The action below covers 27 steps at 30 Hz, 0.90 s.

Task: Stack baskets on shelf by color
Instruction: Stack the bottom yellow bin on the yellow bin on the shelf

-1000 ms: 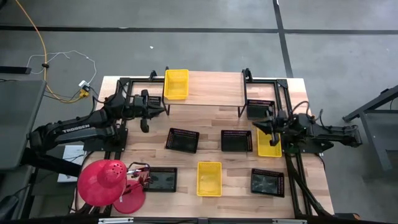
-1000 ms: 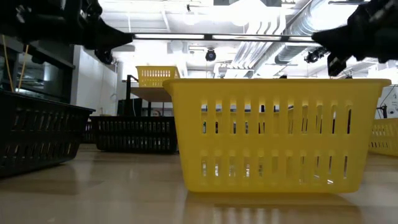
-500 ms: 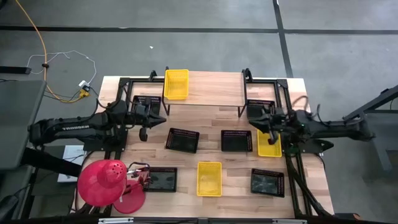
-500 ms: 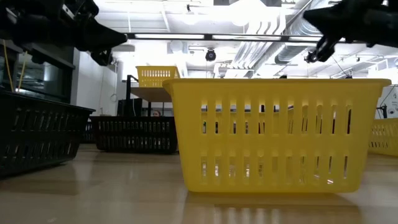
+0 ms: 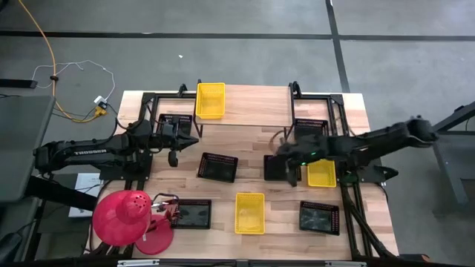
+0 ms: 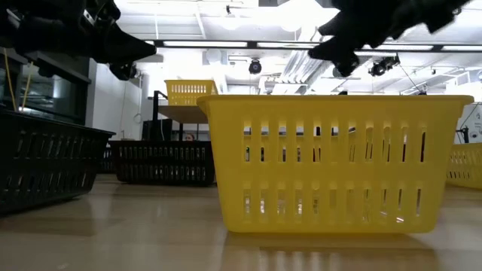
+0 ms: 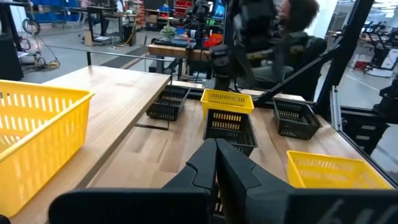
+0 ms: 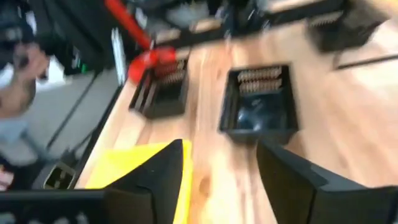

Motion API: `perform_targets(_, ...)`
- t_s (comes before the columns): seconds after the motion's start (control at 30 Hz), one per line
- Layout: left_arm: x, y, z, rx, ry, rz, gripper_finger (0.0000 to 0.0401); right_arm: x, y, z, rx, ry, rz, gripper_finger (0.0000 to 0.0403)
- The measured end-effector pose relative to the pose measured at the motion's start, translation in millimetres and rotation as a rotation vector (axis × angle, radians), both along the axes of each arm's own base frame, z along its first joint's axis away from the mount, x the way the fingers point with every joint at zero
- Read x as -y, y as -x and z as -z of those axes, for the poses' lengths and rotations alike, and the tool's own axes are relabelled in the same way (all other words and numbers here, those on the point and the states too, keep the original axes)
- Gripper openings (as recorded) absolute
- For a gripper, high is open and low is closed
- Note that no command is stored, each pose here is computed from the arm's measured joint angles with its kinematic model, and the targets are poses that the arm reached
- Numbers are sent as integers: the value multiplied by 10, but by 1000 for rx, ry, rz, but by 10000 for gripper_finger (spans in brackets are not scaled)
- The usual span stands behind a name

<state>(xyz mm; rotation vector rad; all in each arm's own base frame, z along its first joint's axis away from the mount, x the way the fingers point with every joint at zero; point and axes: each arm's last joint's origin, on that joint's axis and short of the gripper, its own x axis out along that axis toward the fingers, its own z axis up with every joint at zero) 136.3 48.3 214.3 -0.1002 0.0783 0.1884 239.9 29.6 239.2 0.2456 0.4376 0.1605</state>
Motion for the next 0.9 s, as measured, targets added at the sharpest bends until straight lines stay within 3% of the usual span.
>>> perform_targets(0.23, 0, 0, 5, -5, 2, 0, 0, -259, -489, 47, -214, 78, -103, 210)
perform_targets(0.43, 0, 0, 5, -5, 2, 0, 0, -432, -801, 251, -333, 101, -139, 210)
perform_targets(0.73, 0, 0, 5, -5, 2, 1, 0, -654, -1027, 597, -476, 128, -171, 210)
perform_targets(0.9, 0, 0, 5, -5, 2, 2, 0, -756, -1041, 672, -524, 187, -126, 210)
